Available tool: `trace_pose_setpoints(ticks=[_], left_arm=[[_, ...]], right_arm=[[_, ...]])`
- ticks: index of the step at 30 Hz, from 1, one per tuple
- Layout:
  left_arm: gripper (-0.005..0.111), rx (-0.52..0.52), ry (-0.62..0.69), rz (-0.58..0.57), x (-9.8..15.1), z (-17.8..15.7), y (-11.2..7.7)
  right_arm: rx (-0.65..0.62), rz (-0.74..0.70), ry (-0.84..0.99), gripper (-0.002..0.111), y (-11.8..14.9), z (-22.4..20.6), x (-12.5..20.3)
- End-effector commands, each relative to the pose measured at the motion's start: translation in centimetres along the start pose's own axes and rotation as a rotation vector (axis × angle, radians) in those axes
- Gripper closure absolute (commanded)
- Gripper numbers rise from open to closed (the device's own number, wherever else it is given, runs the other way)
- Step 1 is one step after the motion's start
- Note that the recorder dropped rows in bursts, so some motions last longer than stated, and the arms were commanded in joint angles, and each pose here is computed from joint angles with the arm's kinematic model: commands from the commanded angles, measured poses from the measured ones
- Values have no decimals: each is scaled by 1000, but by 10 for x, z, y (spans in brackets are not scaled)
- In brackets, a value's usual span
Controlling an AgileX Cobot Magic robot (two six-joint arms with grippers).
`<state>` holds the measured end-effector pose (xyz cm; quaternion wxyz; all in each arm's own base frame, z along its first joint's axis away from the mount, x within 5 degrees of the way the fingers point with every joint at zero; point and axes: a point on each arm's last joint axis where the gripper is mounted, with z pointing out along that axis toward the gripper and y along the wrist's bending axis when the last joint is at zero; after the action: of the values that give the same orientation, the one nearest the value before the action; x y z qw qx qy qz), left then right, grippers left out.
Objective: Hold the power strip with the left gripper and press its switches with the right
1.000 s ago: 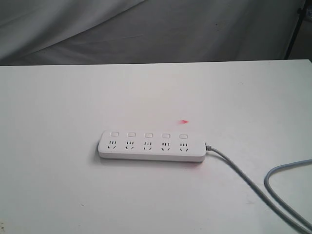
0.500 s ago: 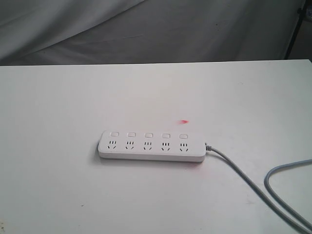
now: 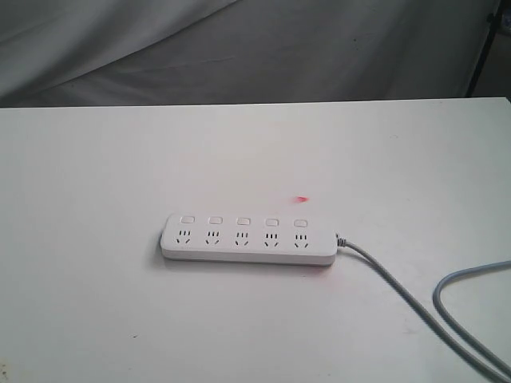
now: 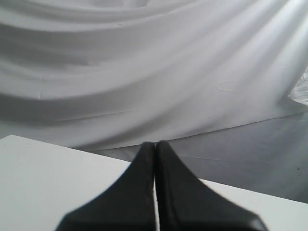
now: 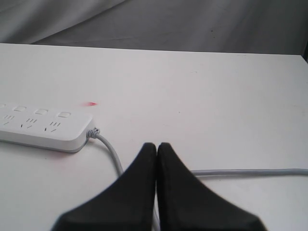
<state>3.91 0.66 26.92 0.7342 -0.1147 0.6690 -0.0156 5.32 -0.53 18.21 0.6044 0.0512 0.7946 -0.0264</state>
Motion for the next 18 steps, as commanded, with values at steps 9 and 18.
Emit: trace_pose_setpoints(ticks=[9,18], left_arm=[[107,13,50,-5,25,6,3],[107,10,86,44,37,7,5]], right_arm=[[6,0,-16,108,0,0,0],[6,0,-16,108,0,0,0]])
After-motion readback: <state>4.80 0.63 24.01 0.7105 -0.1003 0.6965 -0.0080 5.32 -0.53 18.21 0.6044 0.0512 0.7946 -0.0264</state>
